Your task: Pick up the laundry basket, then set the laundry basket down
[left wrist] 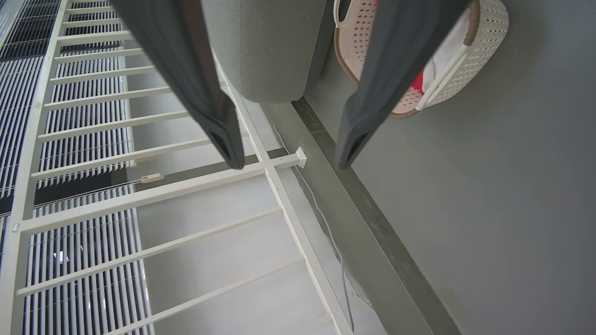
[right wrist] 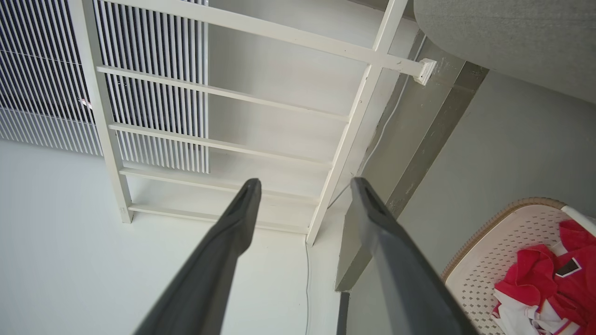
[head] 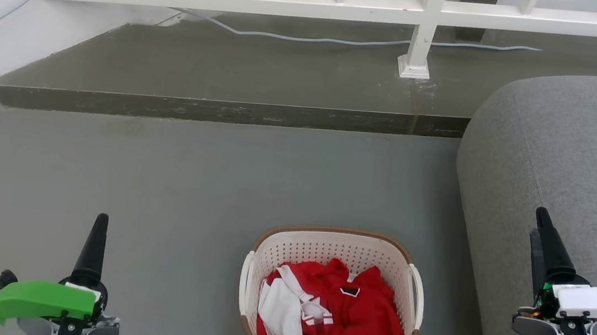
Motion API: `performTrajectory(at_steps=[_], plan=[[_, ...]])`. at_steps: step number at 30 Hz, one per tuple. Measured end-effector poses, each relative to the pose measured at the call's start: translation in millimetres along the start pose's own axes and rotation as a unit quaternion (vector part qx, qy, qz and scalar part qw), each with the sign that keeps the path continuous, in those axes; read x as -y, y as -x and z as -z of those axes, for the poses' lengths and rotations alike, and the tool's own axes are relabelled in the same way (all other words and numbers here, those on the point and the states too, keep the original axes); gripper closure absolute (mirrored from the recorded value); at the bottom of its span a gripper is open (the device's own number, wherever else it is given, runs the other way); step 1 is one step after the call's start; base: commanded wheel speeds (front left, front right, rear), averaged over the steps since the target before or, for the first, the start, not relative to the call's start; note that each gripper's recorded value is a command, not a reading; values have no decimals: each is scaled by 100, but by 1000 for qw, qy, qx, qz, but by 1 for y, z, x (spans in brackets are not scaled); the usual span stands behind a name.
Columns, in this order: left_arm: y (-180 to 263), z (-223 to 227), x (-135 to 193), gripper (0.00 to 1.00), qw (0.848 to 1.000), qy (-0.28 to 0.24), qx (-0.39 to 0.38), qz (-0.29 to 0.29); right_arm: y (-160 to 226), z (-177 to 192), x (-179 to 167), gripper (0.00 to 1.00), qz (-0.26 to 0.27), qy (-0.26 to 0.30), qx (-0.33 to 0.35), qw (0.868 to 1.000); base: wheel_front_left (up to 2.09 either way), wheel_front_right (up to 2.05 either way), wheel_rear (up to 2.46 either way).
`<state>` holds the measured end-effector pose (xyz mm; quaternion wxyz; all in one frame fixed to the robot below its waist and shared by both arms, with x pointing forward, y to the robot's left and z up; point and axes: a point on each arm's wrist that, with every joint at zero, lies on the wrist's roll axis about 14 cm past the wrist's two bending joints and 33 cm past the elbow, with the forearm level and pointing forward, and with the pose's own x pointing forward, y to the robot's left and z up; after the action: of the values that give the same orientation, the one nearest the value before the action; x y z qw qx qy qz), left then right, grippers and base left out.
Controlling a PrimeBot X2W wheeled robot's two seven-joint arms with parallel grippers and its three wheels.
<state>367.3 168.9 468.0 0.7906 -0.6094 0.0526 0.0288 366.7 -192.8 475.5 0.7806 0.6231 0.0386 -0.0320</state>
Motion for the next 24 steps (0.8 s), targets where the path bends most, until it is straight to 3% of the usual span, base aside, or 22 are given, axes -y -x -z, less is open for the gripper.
performTrajectory(at_steps=[12, 24], plan=[[-2, 6, 11, 0, 993, -120, -4, 17, -4, 9, -8, 0, -18, 114, -18, 993, 0, 0, 0], [-4, 10, 21, 0, 975, -220, 2, 29, -5, 15, -7, 0, -27, 217, -31, 975, 0, 0, 0]])
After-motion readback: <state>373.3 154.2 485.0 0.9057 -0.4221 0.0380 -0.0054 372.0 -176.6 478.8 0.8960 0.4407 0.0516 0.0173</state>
